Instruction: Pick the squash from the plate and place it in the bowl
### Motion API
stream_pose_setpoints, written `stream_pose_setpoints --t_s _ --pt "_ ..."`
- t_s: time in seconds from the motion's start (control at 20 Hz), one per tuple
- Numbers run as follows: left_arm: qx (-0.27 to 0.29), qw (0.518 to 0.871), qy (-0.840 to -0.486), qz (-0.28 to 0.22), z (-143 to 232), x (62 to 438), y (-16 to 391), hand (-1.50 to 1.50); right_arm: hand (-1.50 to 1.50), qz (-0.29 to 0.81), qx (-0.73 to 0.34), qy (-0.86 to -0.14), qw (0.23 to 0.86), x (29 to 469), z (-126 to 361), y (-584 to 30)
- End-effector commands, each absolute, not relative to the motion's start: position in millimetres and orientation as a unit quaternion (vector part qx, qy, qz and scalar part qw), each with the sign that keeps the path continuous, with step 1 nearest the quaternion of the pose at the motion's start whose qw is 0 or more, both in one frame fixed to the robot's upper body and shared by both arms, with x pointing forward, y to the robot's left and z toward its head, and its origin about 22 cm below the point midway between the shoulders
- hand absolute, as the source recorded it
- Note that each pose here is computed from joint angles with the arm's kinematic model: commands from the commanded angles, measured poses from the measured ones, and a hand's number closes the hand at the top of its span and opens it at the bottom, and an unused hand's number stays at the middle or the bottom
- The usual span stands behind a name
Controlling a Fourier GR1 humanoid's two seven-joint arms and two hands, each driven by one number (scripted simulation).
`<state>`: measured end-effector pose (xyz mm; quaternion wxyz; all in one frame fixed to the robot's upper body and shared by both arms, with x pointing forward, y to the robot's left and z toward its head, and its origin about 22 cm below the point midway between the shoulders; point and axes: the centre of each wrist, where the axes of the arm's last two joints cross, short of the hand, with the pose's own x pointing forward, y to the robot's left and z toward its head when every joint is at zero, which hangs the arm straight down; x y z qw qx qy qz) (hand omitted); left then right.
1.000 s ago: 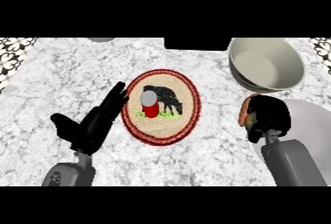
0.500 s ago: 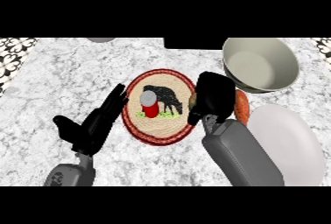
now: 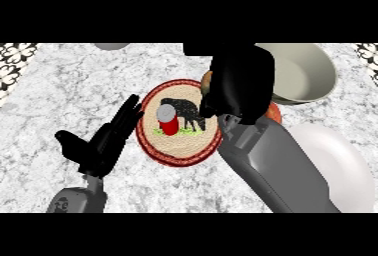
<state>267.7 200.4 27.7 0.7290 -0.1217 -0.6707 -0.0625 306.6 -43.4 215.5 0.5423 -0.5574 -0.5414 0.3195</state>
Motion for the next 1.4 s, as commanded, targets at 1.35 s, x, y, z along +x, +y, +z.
stream_pose_setpoints --t_s 1.35 --pt "-0.131 0.722 -0.675 -0.07 24.4 268.1 192.1 0.0 1.5 0.229 -0.641 -0.465 0.566 455.4 188.3 -247.0"
